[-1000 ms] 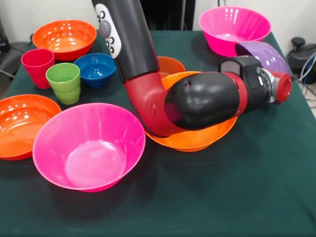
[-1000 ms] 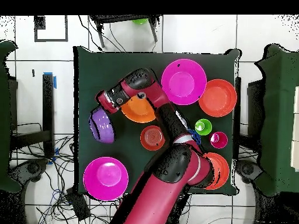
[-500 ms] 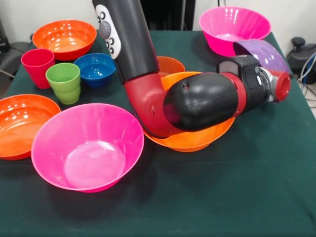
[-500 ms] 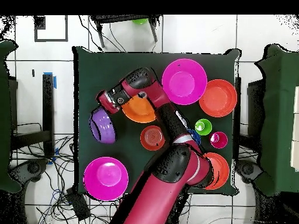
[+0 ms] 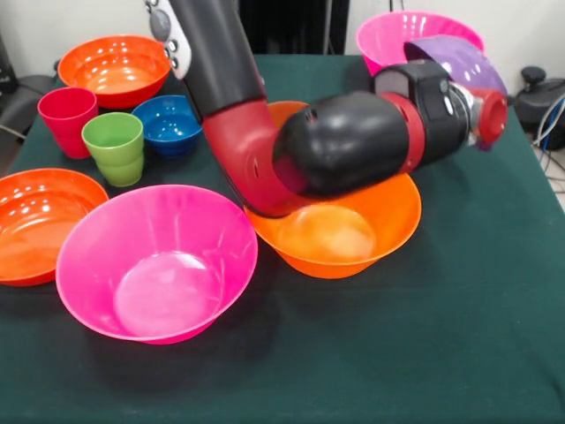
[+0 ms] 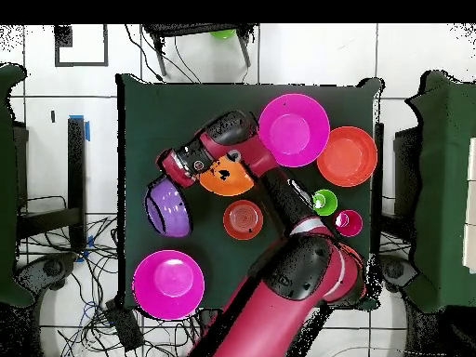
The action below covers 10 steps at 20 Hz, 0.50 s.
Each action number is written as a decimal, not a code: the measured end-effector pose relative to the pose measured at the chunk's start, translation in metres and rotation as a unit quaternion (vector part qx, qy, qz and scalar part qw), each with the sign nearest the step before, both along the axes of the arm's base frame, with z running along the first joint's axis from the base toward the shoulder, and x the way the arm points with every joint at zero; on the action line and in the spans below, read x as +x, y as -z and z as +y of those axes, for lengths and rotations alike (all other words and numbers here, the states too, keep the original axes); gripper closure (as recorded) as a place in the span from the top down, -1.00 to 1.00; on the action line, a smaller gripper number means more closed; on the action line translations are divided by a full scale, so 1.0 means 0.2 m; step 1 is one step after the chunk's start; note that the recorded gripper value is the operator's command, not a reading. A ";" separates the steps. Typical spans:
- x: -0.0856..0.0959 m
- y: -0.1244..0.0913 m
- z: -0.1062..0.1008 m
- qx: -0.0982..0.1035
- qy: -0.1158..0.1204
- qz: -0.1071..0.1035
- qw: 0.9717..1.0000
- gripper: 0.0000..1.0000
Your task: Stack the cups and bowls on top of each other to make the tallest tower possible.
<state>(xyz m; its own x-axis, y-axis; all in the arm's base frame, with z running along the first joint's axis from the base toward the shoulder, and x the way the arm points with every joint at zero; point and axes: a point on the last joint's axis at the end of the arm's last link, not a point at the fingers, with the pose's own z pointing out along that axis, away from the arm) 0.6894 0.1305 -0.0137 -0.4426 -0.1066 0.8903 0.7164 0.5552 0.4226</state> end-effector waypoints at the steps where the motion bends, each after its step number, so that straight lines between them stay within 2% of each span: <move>1: -0.01 -0.04 -0.01 0.000 0.003 -0.002 1.000 -1.00; 6: -0.02 -0.17 -0.03 -0.001 0.018 -0.009 1.000 -1.00; 7: -0.02 -0.23 -0.03 -0.003 0.024 -0.012 1.000 -1.00; 10: -0.03 -0.30 -0.01 -0.008 0.029 -0.017 0.999 -1.00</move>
<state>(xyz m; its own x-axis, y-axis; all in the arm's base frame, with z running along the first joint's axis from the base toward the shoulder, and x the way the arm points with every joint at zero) 0.6839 0.1294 0.0459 -0.4780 -0.0651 0.8759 0.7327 0.5204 0.4385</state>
